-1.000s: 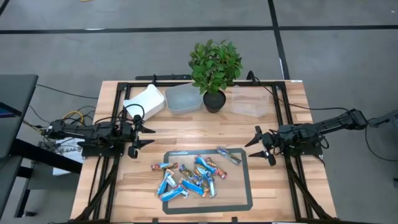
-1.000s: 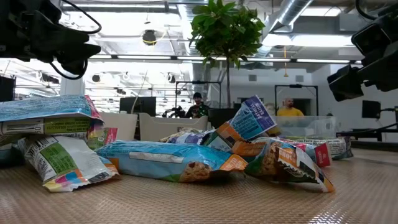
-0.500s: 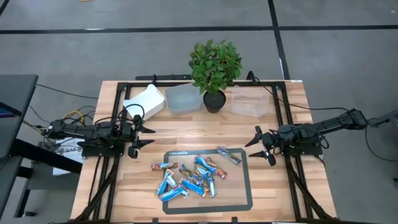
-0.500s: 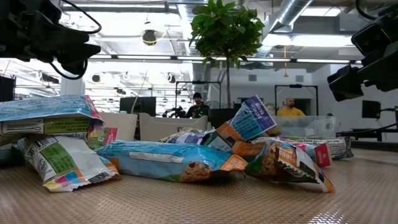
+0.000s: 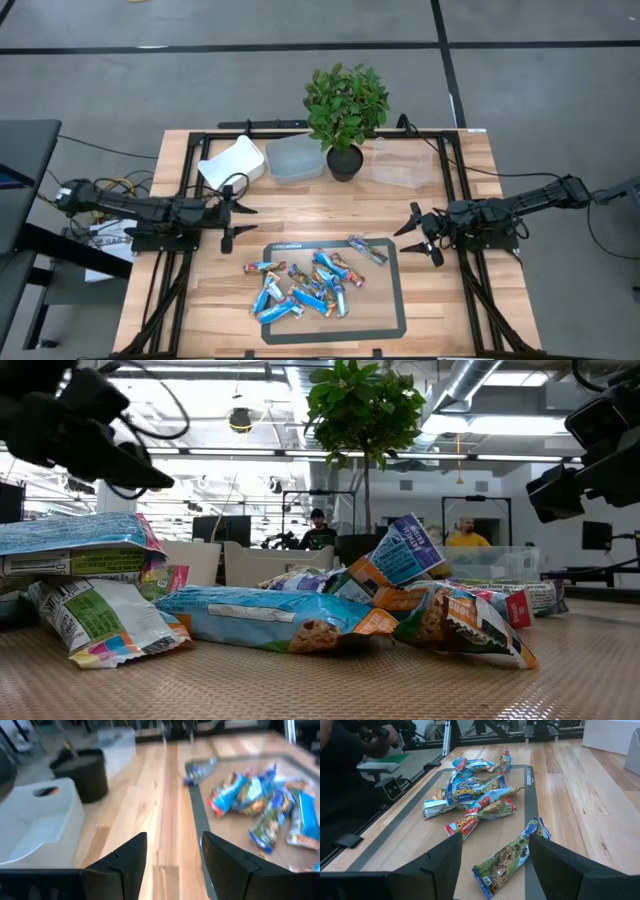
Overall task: Pick and place Granola Bars by type
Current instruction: Put the red granola bar into the gray bin
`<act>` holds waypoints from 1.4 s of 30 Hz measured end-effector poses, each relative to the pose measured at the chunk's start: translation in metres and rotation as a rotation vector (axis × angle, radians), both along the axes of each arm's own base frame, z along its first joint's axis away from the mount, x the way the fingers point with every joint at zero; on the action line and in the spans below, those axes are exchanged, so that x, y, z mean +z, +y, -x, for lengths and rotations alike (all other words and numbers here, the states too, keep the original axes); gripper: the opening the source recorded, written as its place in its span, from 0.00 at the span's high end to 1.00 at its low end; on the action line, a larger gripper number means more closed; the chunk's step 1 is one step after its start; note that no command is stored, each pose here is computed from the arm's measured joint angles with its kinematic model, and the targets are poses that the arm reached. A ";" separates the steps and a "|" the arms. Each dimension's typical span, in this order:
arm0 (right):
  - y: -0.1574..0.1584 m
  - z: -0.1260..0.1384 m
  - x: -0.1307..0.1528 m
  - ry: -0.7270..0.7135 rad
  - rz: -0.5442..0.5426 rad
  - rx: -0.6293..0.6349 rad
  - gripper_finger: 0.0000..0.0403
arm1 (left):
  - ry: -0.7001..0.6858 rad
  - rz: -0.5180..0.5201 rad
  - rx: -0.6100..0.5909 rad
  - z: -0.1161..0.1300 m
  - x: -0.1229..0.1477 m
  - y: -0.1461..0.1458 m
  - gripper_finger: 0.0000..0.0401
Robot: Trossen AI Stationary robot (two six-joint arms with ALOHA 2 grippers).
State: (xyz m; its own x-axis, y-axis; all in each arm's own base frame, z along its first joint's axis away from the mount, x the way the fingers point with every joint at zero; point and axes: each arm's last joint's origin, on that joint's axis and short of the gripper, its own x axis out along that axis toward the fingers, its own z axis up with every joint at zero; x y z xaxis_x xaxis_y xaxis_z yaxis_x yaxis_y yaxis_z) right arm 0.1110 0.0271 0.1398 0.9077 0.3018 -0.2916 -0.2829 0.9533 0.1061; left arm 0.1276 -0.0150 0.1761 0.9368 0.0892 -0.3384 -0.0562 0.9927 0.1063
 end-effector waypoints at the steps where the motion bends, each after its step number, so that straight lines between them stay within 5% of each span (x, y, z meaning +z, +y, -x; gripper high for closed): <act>1: 0.000 0.000 0.000 0.000 0.000 0.000 0.45 | 0.039 -0.005 -0.011 -0.006 0.004 -0.003 0.54; 8: 0.000 0.000 0.000 0.000 0.000 0.000 0.45 | 0.344 -0.051 -0.134 -0.049 0.023 -0.035 0.54; 18: 0.000 0.000 0.000 0.000 0.000 0.000 0.45 | 0.712 -0.034 -0.191 -0.086 0.006 -0.081 0.54; 29: 0.000 0.000 0.000 0.000 0.000 0.001 0.45 | 0.857 0.079 -0.134 -0.091 -0.023 -0.094 0.54; 42: 0.000 0.000 0.000 0.000 0.000 0.000 0.45 | 0.904 0.089 -0.081 -0.087 -0.034 -0.090 0.54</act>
